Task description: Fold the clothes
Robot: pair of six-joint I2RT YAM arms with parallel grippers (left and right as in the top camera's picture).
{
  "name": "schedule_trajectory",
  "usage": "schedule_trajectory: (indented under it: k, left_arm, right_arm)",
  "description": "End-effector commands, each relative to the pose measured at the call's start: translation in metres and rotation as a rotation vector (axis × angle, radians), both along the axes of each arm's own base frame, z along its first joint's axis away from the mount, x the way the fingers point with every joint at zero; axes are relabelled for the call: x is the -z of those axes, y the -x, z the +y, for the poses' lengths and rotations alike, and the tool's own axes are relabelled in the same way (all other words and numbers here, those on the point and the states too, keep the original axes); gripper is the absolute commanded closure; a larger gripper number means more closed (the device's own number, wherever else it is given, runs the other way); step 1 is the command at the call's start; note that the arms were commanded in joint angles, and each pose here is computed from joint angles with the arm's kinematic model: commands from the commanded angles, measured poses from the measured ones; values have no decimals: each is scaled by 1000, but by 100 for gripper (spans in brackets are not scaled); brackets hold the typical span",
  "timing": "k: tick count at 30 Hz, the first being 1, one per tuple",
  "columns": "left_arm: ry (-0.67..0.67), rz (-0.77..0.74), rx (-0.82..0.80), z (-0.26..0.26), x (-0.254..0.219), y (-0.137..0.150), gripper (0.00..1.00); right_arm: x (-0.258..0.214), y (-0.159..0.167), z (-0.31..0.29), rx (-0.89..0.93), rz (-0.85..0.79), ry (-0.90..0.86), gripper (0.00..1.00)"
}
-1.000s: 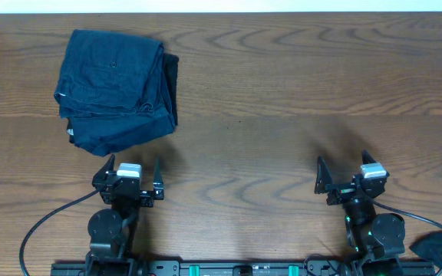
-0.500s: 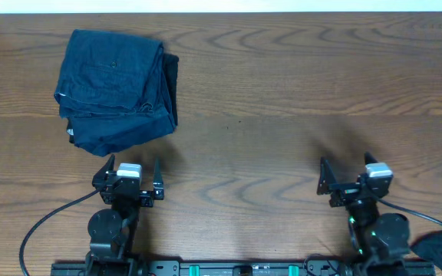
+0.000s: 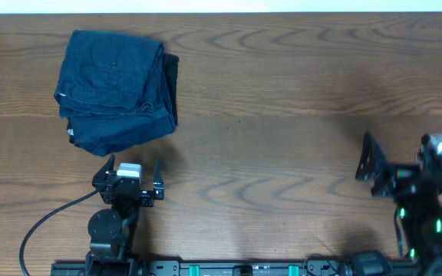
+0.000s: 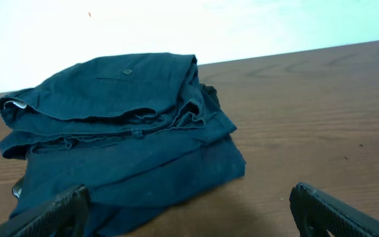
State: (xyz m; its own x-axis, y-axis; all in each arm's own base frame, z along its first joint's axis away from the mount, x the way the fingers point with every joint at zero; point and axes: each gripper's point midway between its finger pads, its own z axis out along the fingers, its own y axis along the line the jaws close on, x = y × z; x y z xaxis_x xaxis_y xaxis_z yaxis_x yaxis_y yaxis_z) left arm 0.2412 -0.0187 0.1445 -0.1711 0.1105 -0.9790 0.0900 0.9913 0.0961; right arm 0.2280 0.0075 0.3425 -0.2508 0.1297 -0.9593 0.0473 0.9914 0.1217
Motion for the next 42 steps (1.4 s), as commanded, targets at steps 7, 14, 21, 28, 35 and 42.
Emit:
schedule_trajectory:
  k: [7,14,21,28,35,42]
  left_arm:
    - [-20,40,-8,2,17,0,2]
    - [-20,40,-8,2,17,0,2]
    - [-20,40,-8,2,17,0,2]
    - [-20,40,-8,2,17,0,2]
    - [-20,40,-8,2,17,0,2]
    - [-20,40,-8,2,17,0,2]
  right_arm:
    - [12,-62,-43,238,325,101,1]
    - [78,-96,-102,368,595,15,1]
    - [136,-102,-169,501,731,-140,1]
    - [173,-95,-226,618,777,-237,38]
    - [214,-71,-281,752,836,-319,61]
    - [280,-49,-309,824,955,-429,60]
